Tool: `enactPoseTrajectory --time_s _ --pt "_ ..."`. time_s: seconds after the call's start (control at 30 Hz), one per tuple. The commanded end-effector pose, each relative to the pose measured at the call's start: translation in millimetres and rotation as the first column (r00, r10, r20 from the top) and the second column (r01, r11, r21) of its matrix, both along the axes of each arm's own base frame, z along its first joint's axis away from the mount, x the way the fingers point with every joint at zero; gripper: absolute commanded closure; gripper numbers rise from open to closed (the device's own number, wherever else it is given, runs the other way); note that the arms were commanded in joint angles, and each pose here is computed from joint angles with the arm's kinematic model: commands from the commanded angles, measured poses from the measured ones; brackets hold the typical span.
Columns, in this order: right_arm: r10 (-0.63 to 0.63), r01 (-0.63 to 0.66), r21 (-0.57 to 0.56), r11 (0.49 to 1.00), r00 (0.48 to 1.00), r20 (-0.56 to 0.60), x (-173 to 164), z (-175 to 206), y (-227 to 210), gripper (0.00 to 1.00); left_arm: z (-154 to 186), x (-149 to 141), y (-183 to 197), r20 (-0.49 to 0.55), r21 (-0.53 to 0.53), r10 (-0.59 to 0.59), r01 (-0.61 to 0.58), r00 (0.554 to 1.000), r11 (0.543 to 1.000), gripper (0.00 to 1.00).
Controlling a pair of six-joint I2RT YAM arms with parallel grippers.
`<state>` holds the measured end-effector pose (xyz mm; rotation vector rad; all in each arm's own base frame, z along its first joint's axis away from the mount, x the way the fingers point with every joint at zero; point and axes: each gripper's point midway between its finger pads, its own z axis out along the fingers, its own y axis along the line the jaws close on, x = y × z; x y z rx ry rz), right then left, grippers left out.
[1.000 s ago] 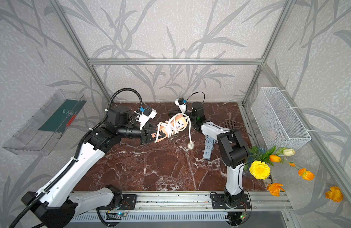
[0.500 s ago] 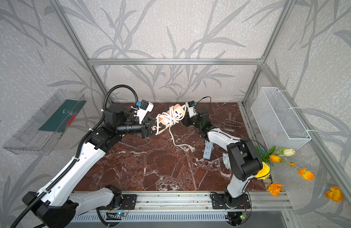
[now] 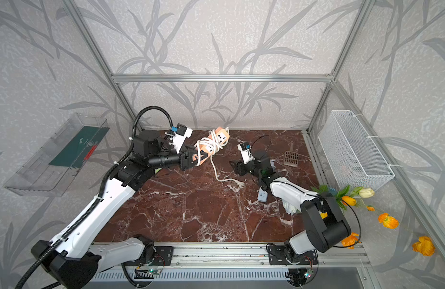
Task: Wrap the cord around the power strip
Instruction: Wrap the power cord around the power strip.
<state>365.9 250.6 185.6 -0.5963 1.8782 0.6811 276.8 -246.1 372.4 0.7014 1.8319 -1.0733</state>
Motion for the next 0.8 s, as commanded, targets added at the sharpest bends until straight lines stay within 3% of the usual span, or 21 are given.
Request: enactPoseTrajectory --time_s 0.0,0.17,0.3,0.43,0.63,0.77 --pt "0.101 -0.100 -0.014 0.995 0.992 0.073 -28.8 10.5 17.2 0.32 27.9 10.3 3.0 0.094 -0.034 0.039 -0.036 0.995 0.999 1.00" --pt "0.164 -0.158 -0.082 0.984 0.984 0.074 -42.6 -25.9 57.2 0.30 31.2 14.9 3.3 0.092 -0.040 0.049 -0.045 0.995 0.998 1.00" --pt "0.123 -0.124 0.012 0.992 0.990 0.074 -16.6 -34.5 82.3 0.30 29.4 16.7 4.7 0.087 -0.037 0.060 -0.057 0.994 0.998 1.00" --pt "0.129 -0.128 -0.016 0.992 0.990 0.057 -0.5 -61.2 117.8 0.32 30.7 19.0 6.5 0.090 -0.038 0.073 -0.070 0.993 0.997 1.00" --pt "0.082 -0.061 -0.207 0.976 0.992 0.093 -6.4 -92.1 133.7 0.63 37.5 25.9 14.5 0.092 -0.056 0.111 -0.106 0.990 0.993 1.00" --pt "0.125 -0.072 -0.333 0.940 0.982 0.141 -17.6 -99.0 136.6 0.89 38.7 33.7 21.8 0.093 -0.061 0.152 -0.147 0.984 0.987 1.00"
